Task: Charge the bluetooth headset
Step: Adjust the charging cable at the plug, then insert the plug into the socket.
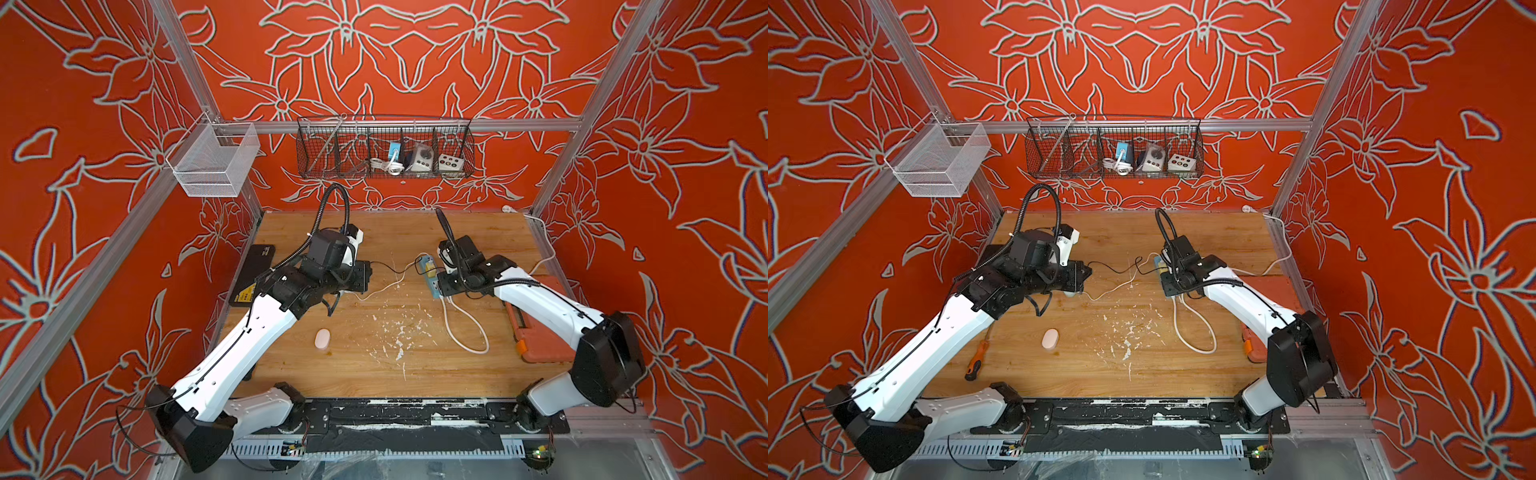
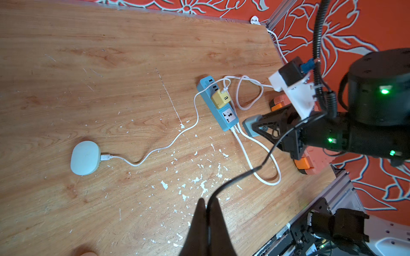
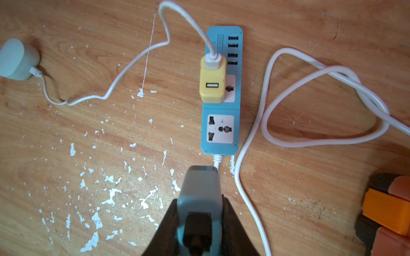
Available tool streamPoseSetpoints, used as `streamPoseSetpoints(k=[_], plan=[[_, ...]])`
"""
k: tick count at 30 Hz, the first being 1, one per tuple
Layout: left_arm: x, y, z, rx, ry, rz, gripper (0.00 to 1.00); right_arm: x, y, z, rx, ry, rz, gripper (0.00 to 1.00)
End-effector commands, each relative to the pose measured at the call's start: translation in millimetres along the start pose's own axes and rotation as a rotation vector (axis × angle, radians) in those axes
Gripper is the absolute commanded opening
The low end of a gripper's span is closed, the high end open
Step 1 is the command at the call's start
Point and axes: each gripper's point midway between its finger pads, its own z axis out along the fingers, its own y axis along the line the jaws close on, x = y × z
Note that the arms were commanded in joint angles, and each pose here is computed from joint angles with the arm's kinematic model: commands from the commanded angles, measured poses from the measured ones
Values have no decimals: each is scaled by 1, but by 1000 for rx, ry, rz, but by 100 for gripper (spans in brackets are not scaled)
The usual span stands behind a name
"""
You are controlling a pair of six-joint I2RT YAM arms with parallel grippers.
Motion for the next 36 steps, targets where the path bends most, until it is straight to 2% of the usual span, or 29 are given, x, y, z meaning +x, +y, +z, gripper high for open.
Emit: streamPoseSetpoints(k=[1,16,36], plan=[[2,-2,1,12,23,-14,0,-23,-1,-1,-9,-57,-1,5],[9,2,16,13,56,-37,0,-27,-1,25,-40,-8,-18,4],[16,6,25,16,77,-54,0,-24,-8,47,-3,33,-43,3]])
